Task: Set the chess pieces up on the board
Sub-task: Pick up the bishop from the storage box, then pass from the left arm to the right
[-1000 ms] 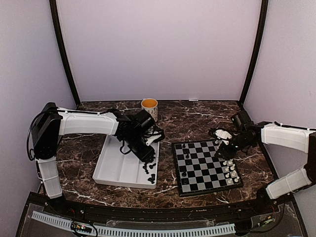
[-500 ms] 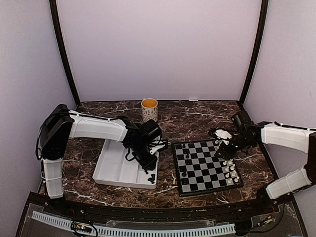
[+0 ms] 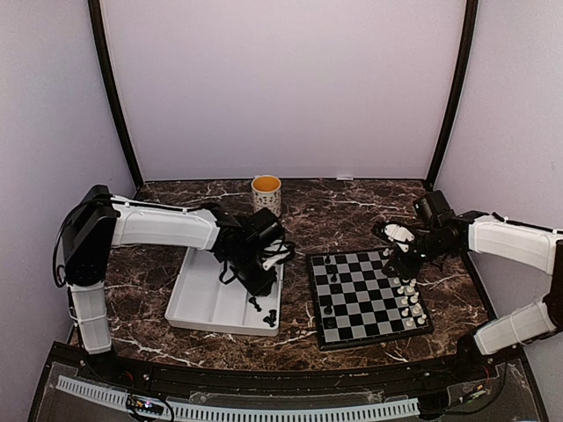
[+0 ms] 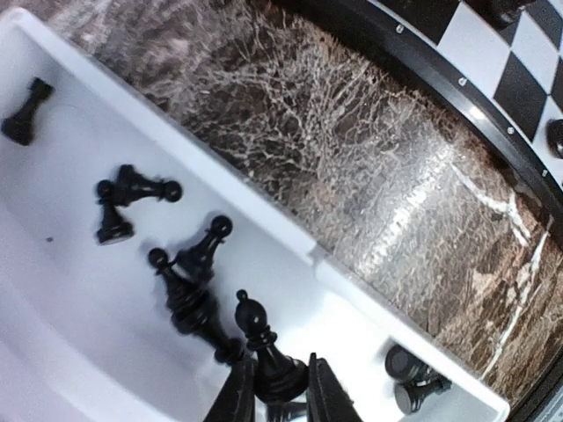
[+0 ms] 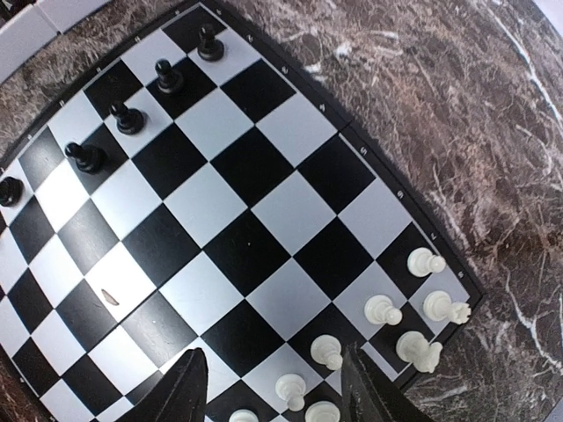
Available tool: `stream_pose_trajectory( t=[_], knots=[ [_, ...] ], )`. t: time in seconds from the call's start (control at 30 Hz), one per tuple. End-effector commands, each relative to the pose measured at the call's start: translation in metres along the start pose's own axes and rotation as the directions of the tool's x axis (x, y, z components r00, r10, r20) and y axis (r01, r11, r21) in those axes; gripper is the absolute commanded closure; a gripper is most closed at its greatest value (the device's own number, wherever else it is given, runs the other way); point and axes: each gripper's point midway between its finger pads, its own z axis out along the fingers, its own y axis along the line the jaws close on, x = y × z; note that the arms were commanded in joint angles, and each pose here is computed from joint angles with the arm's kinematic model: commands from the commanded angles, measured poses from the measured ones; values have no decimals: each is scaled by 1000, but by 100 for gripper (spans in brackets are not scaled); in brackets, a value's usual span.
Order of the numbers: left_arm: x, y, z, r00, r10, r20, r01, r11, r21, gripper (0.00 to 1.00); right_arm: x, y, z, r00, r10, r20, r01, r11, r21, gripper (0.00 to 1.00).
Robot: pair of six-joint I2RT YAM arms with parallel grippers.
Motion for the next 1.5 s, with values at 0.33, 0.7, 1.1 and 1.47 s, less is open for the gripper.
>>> stream_pose_trajectory(
  t=[0.33, 0.7, 1.1, 1.47],
  knots=[
    [-61, -52, -198, 609, 230, 759, -297, 954, -51, 84, -174, 29, -85, 926, 194, 324, -16, 877, -480, 47],
    [-88, -80, -194, 570, 259, 780, -330, 941, -71, 85, -223, 121, -86, 954, 222, 202, 26, 609, -792, 38],
    [-97, -90, -195, 556, 257, 790, -355, 933, -54, 85, -221, 153, -83, 970, 148, 195, 65, 615, -786, 43],
    [-97, -91, -190, 568, 253, 783, -353, 934, -46, 85, -222, 159, -82, 970, 145, 195, 73, 591, -803, 57]
  ],
)
